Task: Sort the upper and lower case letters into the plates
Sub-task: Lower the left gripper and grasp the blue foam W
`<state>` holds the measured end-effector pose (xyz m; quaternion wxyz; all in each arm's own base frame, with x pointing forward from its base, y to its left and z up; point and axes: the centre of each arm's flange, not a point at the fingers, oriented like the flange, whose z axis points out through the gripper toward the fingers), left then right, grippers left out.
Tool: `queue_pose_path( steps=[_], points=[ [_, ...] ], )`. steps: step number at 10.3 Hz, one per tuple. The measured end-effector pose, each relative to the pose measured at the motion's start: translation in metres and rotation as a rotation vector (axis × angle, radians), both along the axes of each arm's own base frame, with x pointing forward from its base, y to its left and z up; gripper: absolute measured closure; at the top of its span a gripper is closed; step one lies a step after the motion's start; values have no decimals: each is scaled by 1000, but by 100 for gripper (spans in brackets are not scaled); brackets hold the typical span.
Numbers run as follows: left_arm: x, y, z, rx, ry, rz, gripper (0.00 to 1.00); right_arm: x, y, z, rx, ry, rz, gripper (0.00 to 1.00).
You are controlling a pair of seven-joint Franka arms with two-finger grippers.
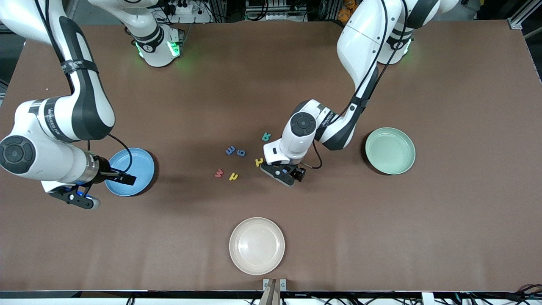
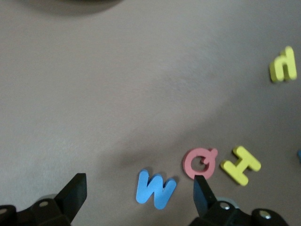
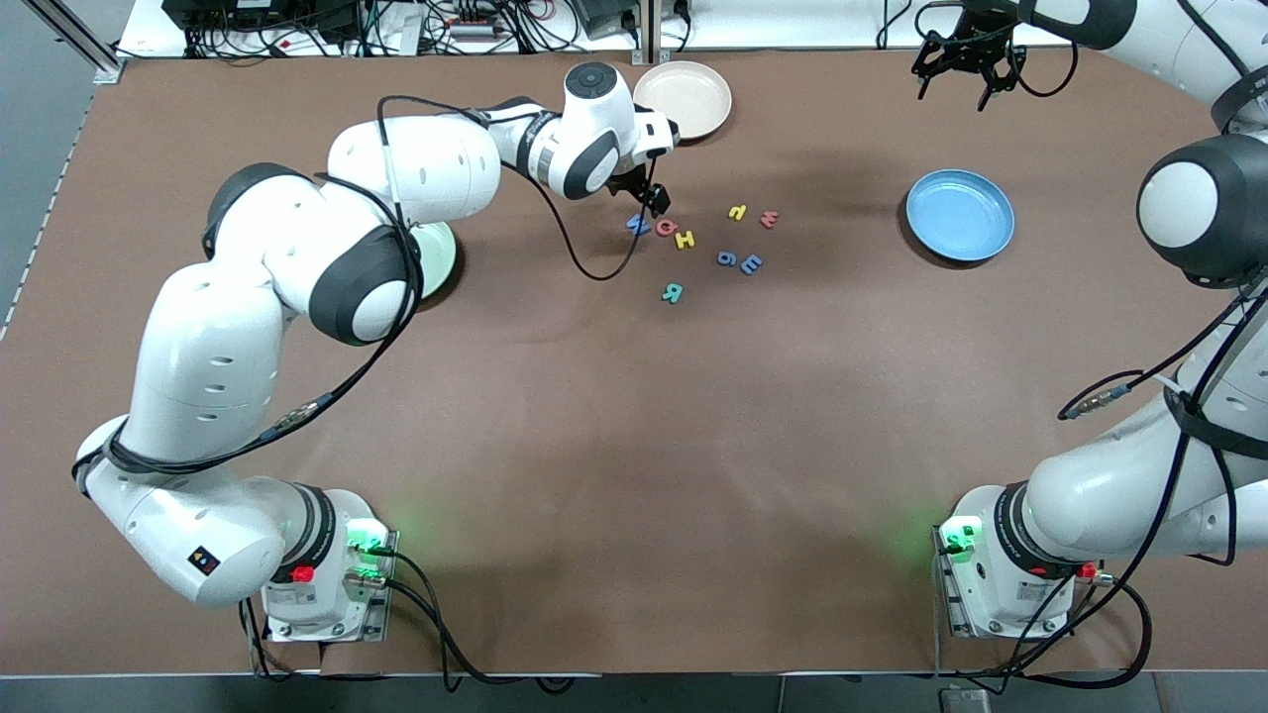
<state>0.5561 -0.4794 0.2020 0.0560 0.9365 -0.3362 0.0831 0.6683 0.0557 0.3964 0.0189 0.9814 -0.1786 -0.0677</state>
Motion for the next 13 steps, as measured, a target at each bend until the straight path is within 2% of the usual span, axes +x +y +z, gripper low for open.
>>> queue_pose_path(
  steps=[3,6,11,12,13],
  points=[
    [-7,-2,-18,33,-2,-152,0,0,4,-2,-5,2,-30,0],
    [-17,-5,-44,57,18,-195,0,0,7,-2,-6,1,-32,0],
    [-18,-8,-42,57,14,-201,2,0,7,-2,-6,1,-34,0],
    [-17,-9,-39,54,10,-201,10,0,7,-2,-6,1,-33,0],
    [-16,-10,-37,51,6,-201,30,0,7,-2,-6,1,-33,0]
  ],
)
